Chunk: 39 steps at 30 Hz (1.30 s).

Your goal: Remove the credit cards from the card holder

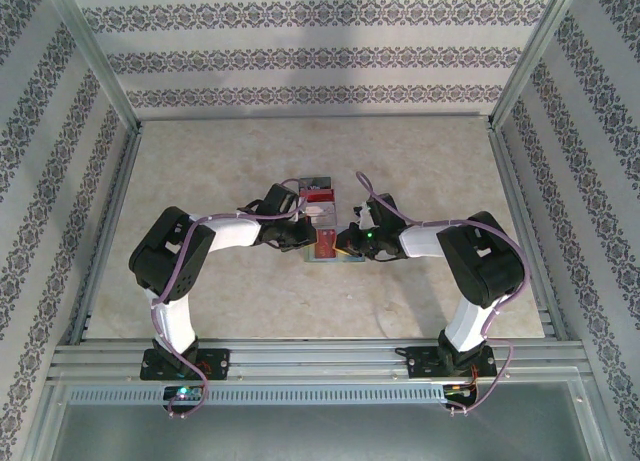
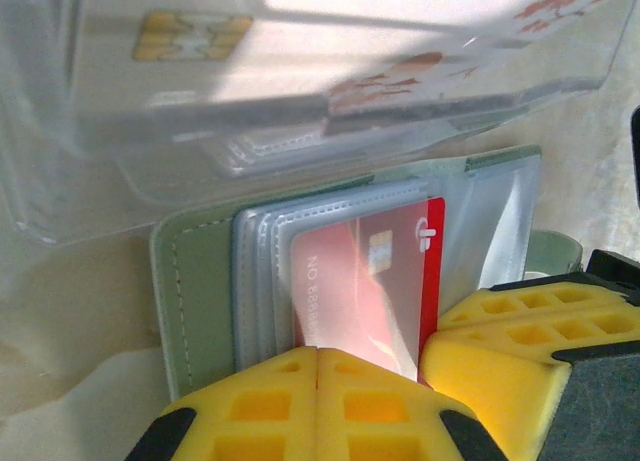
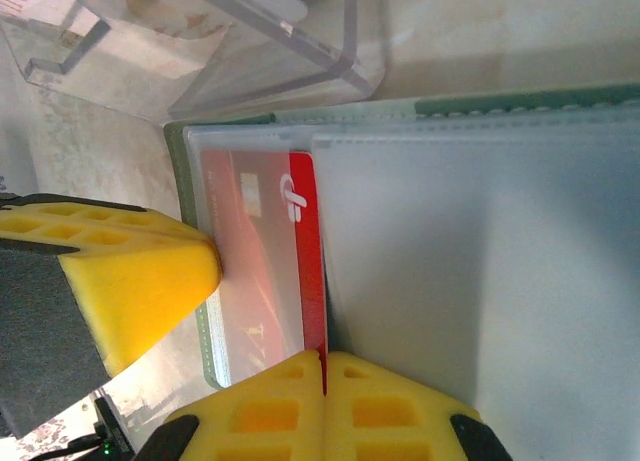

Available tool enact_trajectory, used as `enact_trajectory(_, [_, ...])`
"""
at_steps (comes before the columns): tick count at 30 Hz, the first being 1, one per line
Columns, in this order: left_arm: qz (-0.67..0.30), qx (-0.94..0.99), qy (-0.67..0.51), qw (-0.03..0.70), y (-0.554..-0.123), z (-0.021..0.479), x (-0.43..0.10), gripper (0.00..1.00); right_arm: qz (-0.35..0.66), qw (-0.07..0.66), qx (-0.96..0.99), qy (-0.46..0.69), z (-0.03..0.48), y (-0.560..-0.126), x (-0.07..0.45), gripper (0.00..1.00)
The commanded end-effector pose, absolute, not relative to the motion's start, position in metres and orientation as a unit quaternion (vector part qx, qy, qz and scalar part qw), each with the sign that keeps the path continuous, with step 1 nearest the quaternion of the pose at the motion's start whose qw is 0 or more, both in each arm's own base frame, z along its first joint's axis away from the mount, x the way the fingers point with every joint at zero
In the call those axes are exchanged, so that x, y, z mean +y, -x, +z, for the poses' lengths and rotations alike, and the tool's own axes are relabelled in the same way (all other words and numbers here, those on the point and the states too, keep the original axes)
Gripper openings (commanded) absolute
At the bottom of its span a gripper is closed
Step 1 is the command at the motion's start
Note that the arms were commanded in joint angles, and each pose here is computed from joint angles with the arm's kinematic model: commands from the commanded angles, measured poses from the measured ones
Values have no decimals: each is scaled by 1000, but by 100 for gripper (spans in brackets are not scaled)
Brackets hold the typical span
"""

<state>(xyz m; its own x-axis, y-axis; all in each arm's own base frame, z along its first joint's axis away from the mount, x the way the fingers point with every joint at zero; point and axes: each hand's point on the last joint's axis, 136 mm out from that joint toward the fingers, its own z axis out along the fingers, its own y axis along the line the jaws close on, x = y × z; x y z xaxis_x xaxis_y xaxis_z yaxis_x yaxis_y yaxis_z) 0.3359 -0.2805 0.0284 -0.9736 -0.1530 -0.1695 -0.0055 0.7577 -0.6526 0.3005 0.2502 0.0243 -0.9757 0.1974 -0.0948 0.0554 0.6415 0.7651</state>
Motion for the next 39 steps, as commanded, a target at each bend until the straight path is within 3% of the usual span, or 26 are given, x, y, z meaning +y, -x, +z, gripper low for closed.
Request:
enact_trajectory(1, [-250, 965, 60, 55, -309, -22, -249, 0, 413, 82, 903, -80, 22, -295, 240, 2])
enact_trajectory(15, [-252, 965, 60, 52, -310, -23, -251, 0, 425, 94, 896, -87, 29, -291, 220, 1])
enact_trajectory(22, [-317, 944, 55, 71, -319, -7, -272, 1, 438, 126, 887, -66, 53, -288, 208, 0])
enact_trajectory(25, [-338, 936, 42, 90, -325, 10, -278, 9, 450, 142, 881, -42, 67, -289, 207, 0])
enact_trajectory(31, [-358, 921, -2, 152, -340, 66, -284, 13, 443, 192, 875, 20, 104, -291, 202, 0])
enact_trajectory(39, [-326, 896, -82, 290, -345, 161, -254, 15, 405, 282, 856, 157, 173, -294, 201, 0])
